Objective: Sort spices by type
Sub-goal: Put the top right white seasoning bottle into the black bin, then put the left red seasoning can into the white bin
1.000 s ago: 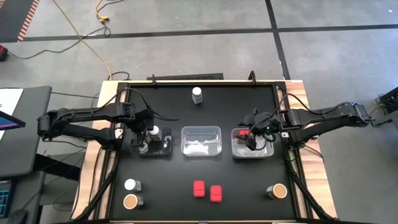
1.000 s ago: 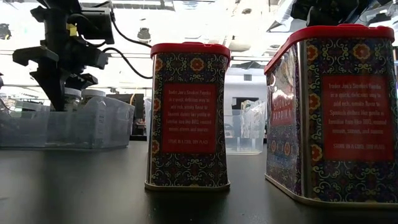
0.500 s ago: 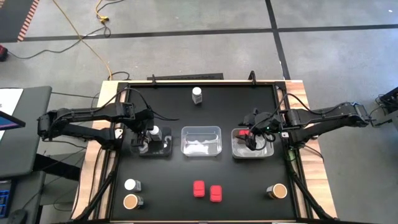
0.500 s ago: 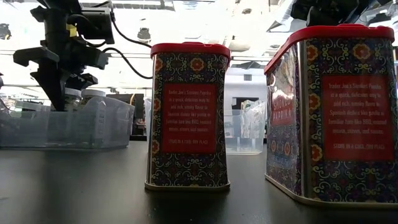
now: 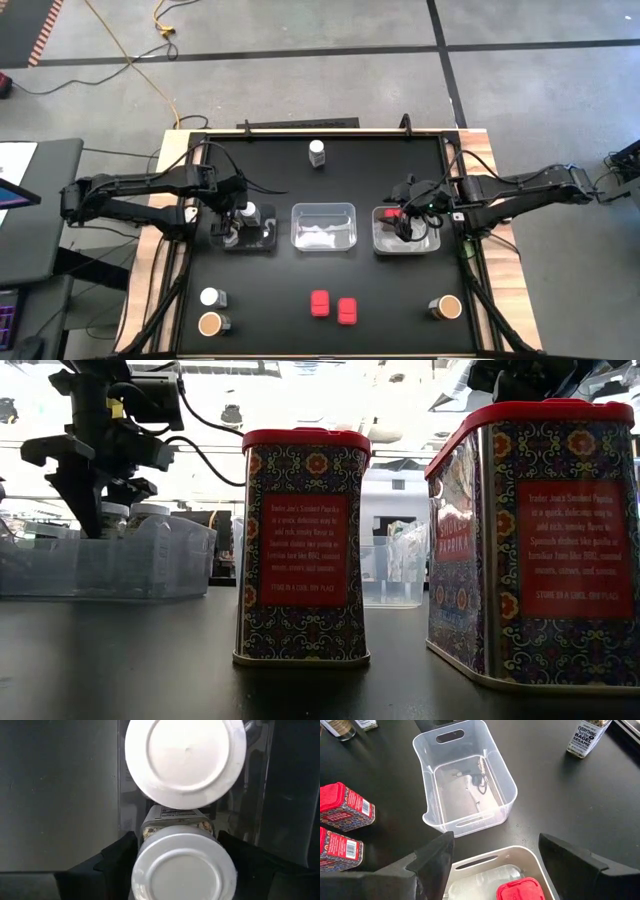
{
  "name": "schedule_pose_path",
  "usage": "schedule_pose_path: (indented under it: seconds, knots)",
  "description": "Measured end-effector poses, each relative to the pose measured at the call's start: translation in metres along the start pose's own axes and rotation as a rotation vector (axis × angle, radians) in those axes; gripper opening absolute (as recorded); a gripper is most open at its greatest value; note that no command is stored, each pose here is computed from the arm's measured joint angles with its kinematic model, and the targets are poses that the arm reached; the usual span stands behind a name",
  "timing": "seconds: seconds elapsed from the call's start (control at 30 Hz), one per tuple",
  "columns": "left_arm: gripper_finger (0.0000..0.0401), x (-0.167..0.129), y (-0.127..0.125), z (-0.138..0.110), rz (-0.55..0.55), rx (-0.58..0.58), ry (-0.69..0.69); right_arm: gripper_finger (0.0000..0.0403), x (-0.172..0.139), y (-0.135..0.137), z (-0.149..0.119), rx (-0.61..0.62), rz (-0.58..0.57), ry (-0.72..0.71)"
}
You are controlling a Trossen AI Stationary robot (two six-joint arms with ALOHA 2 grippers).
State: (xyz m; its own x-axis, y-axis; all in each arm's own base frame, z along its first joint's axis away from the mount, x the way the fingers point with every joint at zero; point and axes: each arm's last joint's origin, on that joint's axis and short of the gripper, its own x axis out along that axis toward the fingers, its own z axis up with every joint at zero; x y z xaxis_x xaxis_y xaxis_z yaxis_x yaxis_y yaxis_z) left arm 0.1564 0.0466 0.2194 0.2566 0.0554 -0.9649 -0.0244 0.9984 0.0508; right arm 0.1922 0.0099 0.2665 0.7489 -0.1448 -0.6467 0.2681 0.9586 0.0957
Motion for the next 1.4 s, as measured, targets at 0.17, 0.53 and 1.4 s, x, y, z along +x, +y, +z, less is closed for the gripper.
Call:
schedule_pose_path:
  seconds: [0.17, 0.53, 1.4]
  knots:
    - [0.0264, 0.0, 0.0, 0.0, -0.001, 0.0, 0.001, 0.0317, 0.0, 0.0, 0.0, 0.0, 0.0, 0.0]
    - [0.0265, -0.02, 0.0, 0.002, 0.0, -0.005, 0.003, 0.0317, 0.0, 0.0, 0.0, 0.0, 0.0, 0.0]
    - [0.0265, -0.074, -0.009, -0.021, -0.019, -0.416, -0.279, 0.0317, 0.0, 0.0, 0.0, 0.0, 0.0, 0.0]
